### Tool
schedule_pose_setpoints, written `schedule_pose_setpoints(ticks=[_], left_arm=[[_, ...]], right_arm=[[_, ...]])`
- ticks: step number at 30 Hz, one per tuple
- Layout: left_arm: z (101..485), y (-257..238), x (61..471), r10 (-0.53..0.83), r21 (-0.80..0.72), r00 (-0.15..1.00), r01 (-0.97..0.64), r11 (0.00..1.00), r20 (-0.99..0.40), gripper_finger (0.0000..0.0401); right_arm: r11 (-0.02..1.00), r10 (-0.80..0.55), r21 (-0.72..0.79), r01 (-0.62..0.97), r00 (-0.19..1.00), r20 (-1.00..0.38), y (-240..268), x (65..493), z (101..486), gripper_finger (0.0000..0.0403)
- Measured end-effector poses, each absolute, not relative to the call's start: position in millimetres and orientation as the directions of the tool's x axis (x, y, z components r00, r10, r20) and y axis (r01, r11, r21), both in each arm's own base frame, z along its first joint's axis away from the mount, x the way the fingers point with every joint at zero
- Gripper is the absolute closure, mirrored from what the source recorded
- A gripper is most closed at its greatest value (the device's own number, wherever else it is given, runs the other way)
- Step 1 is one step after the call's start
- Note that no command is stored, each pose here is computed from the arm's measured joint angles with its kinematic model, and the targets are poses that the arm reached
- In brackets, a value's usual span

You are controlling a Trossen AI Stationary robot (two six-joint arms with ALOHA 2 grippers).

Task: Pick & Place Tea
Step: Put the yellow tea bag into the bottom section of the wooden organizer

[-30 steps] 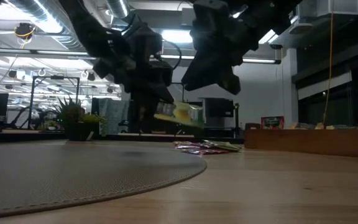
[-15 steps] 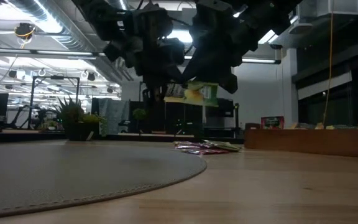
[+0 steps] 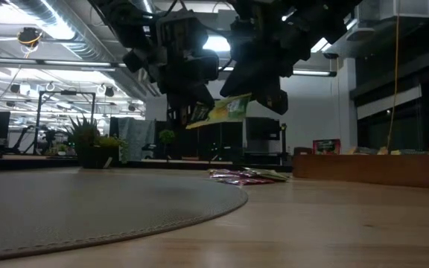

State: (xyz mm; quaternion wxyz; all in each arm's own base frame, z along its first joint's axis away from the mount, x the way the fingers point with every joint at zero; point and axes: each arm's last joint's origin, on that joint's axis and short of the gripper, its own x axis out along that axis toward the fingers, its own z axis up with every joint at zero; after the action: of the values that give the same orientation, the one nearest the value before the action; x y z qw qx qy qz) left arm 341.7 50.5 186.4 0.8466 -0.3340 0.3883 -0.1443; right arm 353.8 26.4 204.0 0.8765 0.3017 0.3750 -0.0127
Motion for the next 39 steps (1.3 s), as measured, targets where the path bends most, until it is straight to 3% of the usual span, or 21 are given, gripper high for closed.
schedule_pose_setpoints(ticks=[6, 14, 21, 28, 34, 39], left_arm=[[188, 52, 342, -0.522, -0.689, 0.66, 0.008, 0.724, -0.54, 0.0399], [191, 65, 338, -0.597, -0.759, 0.646, 0.042, 0.65, -0.475, 0.0391], [211, 82, 323, -0.551, -0.736, 0.71, 0.069, 0.674, -0.438, 0.0363], [219, 82, 295, -0.365, -0.637, 0.817, -0.003, 0.771, -0.446, 0.034], [223, 74, 273, -0.18, -0.655, 0.961, 0.0, 0.755, -0.208, 0.0336], [209, 69, 252, 0.067, -0.75, 0.998, -0.057, 0.659, -0.016, 0.0335]], right_arm=[[0.801, 0.203, 0.534, 0.27, 0.717, -0.667, 26, 354, 204, 0.0395], [0.788, 0.216, 0.537, 0.302, 0.681, -0.699, 25, 350, 202, 0.0398], [0.784, 0.209, 0.528, 0.327, 0.662, -0.72, 34, 347, 197, 0.0399], [0.71, 0.177, 0.615, 0.342, 0.759, -0.626, 38, 333, 185, 0.04], [0.576, 0.048, 0.752, 0.321, 0.905, -0.423, 32, 315, 177, 0.04], [0.526, -0.084, 0.792, 0.31, 0.946, -0.315, 28, 314, 183, 0.0399]])
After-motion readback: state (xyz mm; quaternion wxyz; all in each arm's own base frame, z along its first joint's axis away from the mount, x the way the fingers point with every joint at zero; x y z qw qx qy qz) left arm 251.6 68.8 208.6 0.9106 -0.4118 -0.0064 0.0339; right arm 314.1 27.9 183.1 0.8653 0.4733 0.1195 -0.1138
